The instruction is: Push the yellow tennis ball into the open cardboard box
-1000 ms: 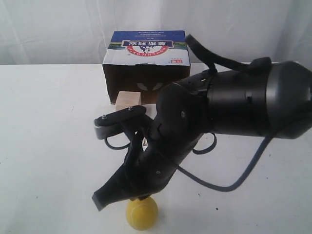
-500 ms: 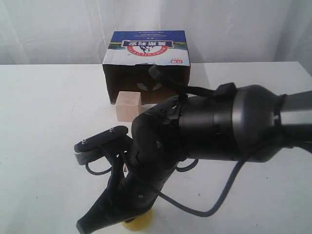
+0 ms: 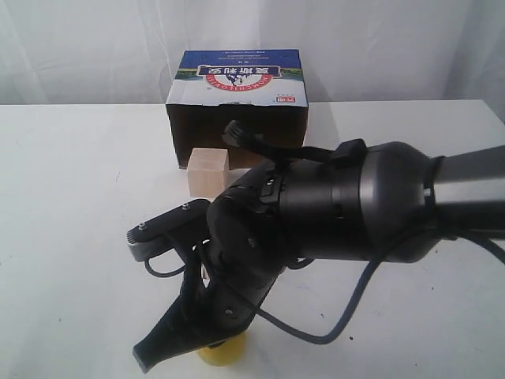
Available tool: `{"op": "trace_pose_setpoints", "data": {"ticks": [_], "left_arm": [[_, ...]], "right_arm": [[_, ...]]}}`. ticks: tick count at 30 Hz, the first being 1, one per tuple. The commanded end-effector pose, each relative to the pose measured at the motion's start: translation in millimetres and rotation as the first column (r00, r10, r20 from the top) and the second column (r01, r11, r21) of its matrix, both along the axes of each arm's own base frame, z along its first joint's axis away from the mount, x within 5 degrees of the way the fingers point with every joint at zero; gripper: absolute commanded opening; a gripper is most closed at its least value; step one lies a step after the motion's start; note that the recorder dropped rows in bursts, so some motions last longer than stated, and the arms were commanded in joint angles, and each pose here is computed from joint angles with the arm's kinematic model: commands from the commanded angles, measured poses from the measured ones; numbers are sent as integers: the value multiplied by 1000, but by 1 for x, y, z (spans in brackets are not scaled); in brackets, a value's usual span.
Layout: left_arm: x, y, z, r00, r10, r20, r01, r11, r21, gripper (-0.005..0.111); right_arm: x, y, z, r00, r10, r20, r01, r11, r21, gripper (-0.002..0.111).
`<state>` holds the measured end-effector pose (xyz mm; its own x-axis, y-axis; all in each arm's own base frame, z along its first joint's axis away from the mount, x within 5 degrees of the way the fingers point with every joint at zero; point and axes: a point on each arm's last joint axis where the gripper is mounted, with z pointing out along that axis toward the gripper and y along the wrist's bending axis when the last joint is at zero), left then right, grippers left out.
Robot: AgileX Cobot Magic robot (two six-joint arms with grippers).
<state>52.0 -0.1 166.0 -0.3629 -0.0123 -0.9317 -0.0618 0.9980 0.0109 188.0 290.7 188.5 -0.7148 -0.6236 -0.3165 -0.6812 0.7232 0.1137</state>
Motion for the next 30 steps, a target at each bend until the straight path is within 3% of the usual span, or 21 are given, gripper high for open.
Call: {"op": "trace_pose_setpoints", "data": {"ticks": [1, 18, 26, 30], "left_arm": [[0, -1, -1, 1000, -1, 0, 1, 1000, -11, 0], [0, -1, -1, 1000, 0, 0, 0, 1000, -12, 0], [0, -1, -1, 1000, 0, 0, 0, 1000, -12, 0], [0, -1, -1, 1000, 0, 0, 0, 1000, -12, 0]], "right_arm": [[7, -9, -2, 998, 5, 67, 2, 995, -97, 0], [26, -18, 7, 958, -27, 285, 79, 981, -175, 0], [27, -20, 42, 933, -58, 354, 97, 991, -93, 0], [18, -31, 45, 944, -113, 309, 149, 984, -95, 0]]}}
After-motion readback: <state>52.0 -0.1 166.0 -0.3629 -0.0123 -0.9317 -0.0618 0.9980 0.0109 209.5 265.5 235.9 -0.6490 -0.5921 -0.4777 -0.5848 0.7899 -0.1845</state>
